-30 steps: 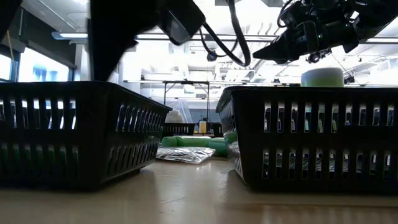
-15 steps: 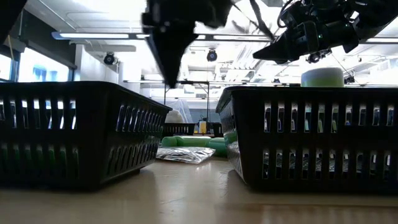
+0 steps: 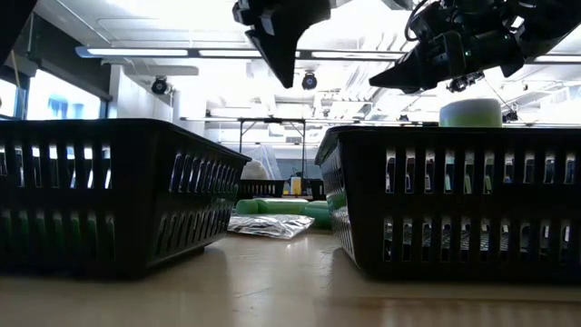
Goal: Pick & Place Travel size toiletries
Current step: Put the blue shave cream into the top right black bin
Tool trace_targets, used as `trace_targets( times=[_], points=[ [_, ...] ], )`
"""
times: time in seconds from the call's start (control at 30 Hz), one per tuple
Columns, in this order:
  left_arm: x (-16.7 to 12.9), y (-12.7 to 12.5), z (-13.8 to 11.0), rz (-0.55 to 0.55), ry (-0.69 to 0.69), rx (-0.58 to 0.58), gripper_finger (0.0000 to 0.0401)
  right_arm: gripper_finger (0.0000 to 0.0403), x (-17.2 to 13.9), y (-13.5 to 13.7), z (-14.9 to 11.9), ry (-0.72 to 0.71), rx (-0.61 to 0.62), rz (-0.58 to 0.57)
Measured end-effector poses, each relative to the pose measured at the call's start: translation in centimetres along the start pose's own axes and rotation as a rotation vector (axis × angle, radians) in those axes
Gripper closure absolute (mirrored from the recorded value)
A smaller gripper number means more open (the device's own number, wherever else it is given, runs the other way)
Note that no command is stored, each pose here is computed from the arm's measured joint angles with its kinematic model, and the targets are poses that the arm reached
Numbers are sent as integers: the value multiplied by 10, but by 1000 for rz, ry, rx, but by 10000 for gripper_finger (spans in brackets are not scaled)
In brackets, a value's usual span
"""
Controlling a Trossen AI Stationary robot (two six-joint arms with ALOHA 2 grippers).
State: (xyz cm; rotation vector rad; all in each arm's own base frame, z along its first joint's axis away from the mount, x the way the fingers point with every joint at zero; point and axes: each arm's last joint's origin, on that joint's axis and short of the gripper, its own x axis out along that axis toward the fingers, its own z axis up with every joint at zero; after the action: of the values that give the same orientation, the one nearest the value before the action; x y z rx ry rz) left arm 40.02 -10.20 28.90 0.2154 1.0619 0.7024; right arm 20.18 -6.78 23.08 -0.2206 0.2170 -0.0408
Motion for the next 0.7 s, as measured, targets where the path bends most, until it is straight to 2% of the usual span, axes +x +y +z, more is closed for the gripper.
trace_targets(
  times=[0.17,0.27,0.37,0.47,0.6,0.7],
  points=[
    [1,-3,9,-12,-75,-23,400,400,0,0,0,-2,-1,0],
    [9,-9,20,-76,-154,-17,400,400,0,0,0,-3,-1,-1],
    [24,-17,23,-165,-166,56,400,400,0,0,0,-2,-1,0],
    [35,-11,22,-196,-116,82,400,400,0,0,-1,12,3,4],
    [48,4,19,-166,-48,75,401,400,0,1,-2,25,-12,7],
    [47,16,19,-162,-65,44,401,400,0,1,-3,26,-13,8]
  ],
)
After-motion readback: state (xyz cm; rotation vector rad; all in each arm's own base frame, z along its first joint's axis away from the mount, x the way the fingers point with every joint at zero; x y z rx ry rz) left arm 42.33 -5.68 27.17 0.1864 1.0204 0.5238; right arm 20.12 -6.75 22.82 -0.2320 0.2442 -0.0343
